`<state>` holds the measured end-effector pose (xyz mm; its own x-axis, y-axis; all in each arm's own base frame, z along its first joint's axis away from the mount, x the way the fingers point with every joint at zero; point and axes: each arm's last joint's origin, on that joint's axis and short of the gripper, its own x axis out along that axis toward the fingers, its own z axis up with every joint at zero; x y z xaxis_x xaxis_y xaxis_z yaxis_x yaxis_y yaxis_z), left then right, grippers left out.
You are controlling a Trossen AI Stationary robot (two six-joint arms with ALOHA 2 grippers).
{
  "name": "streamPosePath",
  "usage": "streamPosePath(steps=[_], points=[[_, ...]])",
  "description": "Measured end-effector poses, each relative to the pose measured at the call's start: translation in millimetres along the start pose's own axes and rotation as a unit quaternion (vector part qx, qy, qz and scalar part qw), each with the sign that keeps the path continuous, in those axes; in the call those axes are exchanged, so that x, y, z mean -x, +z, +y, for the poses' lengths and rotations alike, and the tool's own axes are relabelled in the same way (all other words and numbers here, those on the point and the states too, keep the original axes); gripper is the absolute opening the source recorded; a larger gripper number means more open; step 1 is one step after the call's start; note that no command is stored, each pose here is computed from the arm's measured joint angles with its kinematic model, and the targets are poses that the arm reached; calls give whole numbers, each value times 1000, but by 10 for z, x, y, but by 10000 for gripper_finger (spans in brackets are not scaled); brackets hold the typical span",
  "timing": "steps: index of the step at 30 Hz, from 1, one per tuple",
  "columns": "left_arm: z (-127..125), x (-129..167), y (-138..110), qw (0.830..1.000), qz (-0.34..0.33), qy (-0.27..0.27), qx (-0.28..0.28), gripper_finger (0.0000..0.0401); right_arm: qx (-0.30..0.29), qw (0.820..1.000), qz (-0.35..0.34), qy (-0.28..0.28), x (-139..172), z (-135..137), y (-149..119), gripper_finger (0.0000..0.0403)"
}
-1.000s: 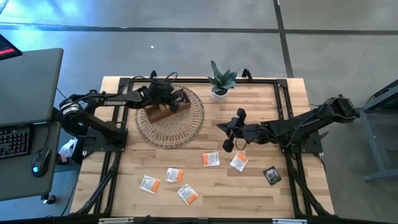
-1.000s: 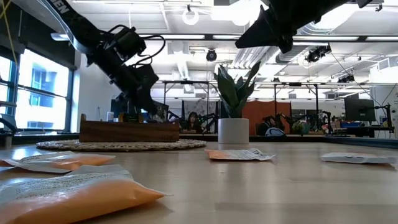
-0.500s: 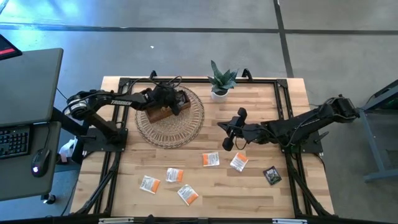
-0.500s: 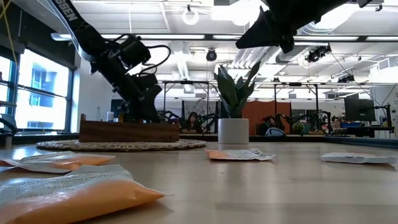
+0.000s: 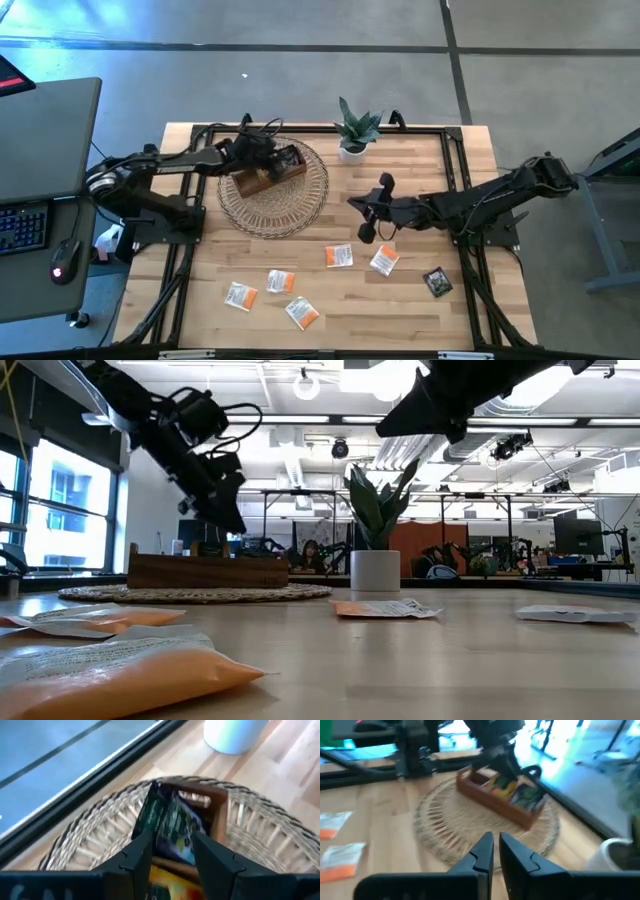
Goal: Pick & Place Tea
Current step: Put the black tea bag into the right section of the wooden organizer
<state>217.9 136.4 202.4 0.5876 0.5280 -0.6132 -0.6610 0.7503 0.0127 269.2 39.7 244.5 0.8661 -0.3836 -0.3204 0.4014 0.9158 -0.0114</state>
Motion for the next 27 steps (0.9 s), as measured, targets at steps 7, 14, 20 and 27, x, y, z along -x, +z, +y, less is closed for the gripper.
streamPosePath(steps=[7, 14, 20, 27], points=[[22, 246, 54, 1000, -16, -18, 4, 143, 30, 998, -52, 37, 1, 29, 121, 27], [31, 344, 95, 999, -37, -23, -4, 143, 16, 996, -60, 64, 6, 47, 145, 15], [22, 345, 94, 999, -35, -39, -4, 143, 10, 994, -53, 91, -9, 69, 127, 75], [15, 345, 94, 998, -35, -49, -3, 143, -77, 986, -4, 150, -111, 174, -9, 136]])
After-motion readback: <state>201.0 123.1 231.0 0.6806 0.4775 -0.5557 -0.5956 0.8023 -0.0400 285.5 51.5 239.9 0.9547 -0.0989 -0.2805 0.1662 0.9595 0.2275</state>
